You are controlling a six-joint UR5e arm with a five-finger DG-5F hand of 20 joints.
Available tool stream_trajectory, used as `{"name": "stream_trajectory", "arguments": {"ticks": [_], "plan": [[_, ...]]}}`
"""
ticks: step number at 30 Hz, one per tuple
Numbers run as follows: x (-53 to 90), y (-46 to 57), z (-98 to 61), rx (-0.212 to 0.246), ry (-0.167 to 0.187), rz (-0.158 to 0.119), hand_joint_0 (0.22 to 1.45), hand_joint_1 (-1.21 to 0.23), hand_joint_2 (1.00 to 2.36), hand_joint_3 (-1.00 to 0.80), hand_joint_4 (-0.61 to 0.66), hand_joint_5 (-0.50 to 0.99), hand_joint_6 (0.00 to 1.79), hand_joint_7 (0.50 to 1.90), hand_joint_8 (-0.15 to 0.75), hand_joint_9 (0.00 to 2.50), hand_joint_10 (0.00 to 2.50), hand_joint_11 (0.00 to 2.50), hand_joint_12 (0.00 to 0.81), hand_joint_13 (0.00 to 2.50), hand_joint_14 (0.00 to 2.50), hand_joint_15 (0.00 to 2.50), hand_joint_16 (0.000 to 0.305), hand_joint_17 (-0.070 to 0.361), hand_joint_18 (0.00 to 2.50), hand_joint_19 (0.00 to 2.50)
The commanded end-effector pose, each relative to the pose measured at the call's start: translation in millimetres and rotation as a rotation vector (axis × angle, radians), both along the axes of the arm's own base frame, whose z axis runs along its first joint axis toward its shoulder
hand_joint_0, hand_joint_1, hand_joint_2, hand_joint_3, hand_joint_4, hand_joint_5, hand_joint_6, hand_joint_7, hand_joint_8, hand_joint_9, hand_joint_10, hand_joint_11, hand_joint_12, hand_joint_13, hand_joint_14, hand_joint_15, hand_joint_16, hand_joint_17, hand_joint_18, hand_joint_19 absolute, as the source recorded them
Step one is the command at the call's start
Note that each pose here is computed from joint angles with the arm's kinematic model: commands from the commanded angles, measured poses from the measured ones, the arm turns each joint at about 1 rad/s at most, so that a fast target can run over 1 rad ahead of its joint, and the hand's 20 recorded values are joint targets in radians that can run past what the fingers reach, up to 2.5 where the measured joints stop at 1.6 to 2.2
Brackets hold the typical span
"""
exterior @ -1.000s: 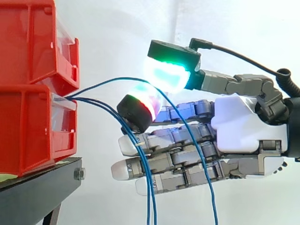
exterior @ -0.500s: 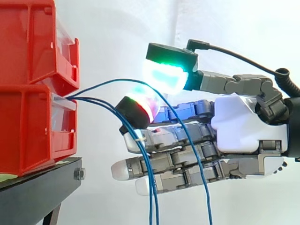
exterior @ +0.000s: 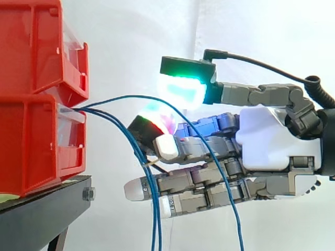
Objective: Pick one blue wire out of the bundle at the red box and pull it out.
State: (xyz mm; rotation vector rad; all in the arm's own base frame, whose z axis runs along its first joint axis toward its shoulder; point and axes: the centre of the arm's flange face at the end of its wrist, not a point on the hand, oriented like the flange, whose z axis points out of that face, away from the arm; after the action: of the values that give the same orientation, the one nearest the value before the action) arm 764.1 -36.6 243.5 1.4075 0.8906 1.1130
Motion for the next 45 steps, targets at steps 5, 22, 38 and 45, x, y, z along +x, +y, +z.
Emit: {"name": "stream_trajectory", "arguments": {"ticks": [5, 22, 38, 45], "plan": [[0.0, 0.0, 0.1, 0.000, 0.000, 0.000, 0.53, -0.59, 1.02, -0.24, 0.27, -0.05, 0.50, 1.48, 0.250, 0.97, 0.02, 0.48, 0.367, 0.44, 0.01, 0.24, 0.056, 0.127, 0.27, 0.42], [0.0, 0.0, 0.1, -0.001, 0.000, 0.000, 0.51, -0.73, 1.01, -0.41, 0.20, -0.12, 0.69, 1.20, 0.269, 0.92, 0.02, 0.54, 0.381, 0.43, 0.01, 0.24, 0.058, 0.130, 0.27, 0.40], [0.1, -0.1, 0.2, -0.001, -0.001, -0.002, 0.57, -0.76, 1.02, -0.12, 0.16, -0.17, 0.82, 1.01, 0.250, 0.86, 0.02, 0.58, 0.365, 0.41, 0.01, 0.24, 0.055, 0.124, 0.26, 0.40], [0.2, -0.1, 0.3, -0.001, -0.003, -0.002, 0.53, -0.63, 1.01, -0.22, 0.19, -0.13, 0.74, 1.07, 0.270, 0.90, 0.02, 0.54, 0.386, 0.42, 0.01, 0.24, 0.060, 0.136, 0.26, 0.41]]}}
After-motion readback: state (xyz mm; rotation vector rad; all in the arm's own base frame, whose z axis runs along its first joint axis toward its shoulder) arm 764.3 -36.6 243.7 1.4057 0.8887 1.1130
